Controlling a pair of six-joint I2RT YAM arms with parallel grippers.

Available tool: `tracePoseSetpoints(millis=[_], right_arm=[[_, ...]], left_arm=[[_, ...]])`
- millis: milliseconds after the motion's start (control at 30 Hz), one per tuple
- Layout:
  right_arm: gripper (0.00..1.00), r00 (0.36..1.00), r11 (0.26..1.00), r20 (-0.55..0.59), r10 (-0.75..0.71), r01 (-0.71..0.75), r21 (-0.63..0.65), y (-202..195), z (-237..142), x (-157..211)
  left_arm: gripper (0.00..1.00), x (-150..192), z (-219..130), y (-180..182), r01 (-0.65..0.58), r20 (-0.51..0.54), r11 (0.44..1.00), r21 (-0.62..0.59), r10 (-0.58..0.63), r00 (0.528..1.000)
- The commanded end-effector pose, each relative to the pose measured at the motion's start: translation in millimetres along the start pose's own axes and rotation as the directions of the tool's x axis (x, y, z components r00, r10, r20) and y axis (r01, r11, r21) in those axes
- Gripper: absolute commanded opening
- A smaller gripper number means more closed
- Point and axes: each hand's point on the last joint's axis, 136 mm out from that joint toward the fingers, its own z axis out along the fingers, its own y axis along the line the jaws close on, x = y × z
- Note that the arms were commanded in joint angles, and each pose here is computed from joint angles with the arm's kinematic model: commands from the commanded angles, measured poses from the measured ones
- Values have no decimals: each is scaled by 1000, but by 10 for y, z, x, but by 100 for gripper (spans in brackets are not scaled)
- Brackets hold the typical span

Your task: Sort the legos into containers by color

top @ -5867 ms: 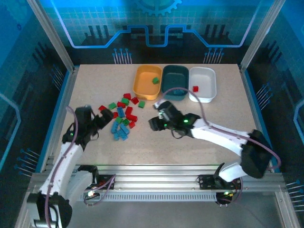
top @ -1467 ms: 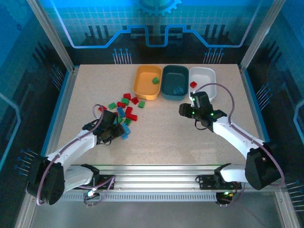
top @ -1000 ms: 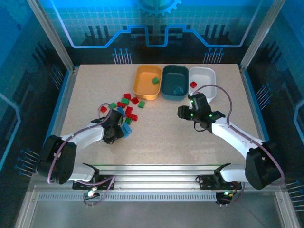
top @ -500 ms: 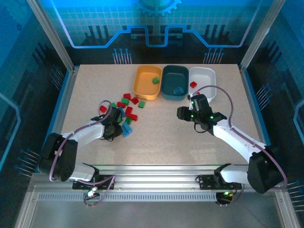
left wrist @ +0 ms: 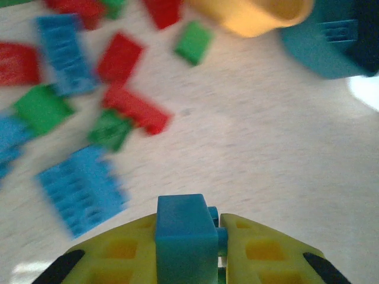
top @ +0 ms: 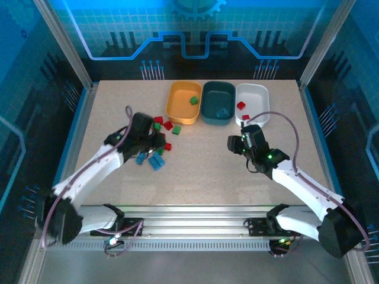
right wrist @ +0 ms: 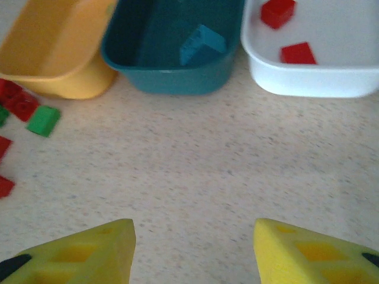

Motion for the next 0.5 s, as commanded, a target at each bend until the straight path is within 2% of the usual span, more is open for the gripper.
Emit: tracePoseSetpoints(millis=[0, 133, 233, 333, 467], right_arm=[[57, 999, 993, 34, 41, -44, 109, -285, 15, 74], [57, 993, 981, 66, 102, -111, 162, -465, 11, 127], [57, 983, 969, 88, 161, -174, 178, -584, -3, 164], [58, 972, 959, 116, 203, -221, 179, -672, -44, 170], [58, 966, 957, 128, 224, -243, 159, -688, -77, 158]], left_arm=[[2, -205, 336, -722, -105, -40, 979, 178, 113, 993], [2, -583, 821, -1414, -130, -39, 937, 325, 151, 988], [3, -777, 1217, -1771, -138, -50, 913, 384, 170, 984], [3, -912, 1604, -1997, -146, -55, 900, 412, 185, 981], [4, -1015, 1957, -2098, -142, -60, 908, 394, 180, 982]])
